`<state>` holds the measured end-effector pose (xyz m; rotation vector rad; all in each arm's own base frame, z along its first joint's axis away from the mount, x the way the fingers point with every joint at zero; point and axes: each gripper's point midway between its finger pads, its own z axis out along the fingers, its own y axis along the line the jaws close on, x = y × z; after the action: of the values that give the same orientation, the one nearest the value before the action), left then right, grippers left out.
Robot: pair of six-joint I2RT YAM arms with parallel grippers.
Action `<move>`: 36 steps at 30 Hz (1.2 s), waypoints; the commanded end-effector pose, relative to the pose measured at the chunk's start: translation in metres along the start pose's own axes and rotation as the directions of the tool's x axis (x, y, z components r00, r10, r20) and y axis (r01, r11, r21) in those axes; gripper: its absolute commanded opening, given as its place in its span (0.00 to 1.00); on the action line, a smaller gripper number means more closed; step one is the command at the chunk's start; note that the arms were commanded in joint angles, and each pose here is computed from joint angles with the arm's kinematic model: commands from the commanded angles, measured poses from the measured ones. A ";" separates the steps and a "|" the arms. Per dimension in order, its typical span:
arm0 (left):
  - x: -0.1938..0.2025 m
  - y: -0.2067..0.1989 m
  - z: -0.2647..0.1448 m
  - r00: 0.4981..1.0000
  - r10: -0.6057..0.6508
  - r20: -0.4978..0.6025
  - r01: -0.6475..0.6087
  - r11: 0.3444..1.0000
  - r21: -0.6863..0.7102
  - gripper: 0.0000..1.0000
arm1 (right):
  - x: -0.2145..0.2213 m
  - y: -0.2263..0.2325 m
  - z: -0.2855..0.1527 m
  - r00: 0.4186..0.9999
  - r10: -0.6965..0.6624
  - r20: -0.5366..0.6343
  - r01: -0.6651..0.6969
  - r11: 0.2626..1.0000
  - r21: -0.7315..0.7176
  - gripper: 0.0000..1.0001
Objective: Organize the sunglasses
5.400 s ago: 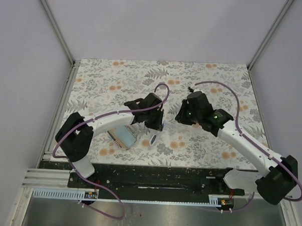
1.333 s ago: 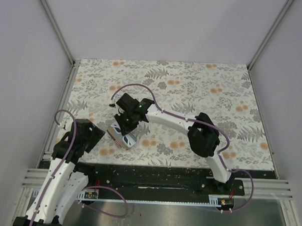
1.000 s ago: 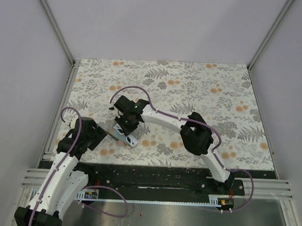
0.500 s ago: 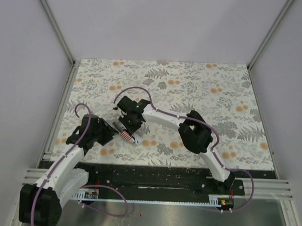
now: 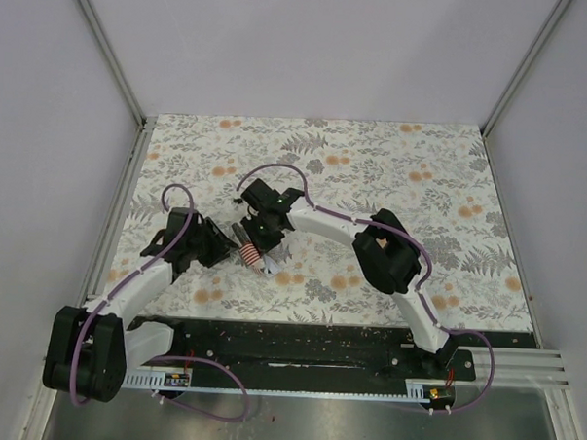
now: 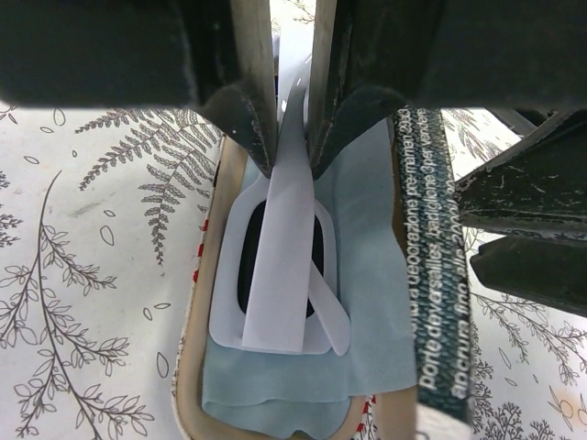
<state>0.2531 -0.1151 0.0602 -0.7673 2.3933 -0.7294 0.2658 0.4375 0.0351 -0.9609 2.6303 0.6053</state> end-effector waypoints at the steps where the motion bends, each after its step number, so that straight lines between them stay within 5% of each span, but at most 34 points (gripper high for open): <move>1: -0.026 -0.031 0.001 0.996 0.061 0.060 -0.067 0.994 0.092 0.43 | -0.028 0.025 -0.021 0.996 0.006 0.085 0.000 0.997 -0.081 0.00; 23: -0.047 -0.046 0.031 0.995 0.099 0.008 -0.100 0.990 0.098 0.43 | -0.049 0.009 -0.014 0.994 0.047 0.103 -0.038 0.996 -0.081 0.00; 36: -0.057 -0.052 0.040 0.990 0.138 0.004 -0.138 0.987 0.088 0.42 | -0.049 -0.001 -0.037 0.969 0.216 0.121 -0.185 0.956 -0.229 0.00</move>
<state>0.3071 -0.1212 0.0564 -0.6445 2.4665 -0.7244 0.3080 0.4379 0.0509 -0.7032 2.6400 0.8327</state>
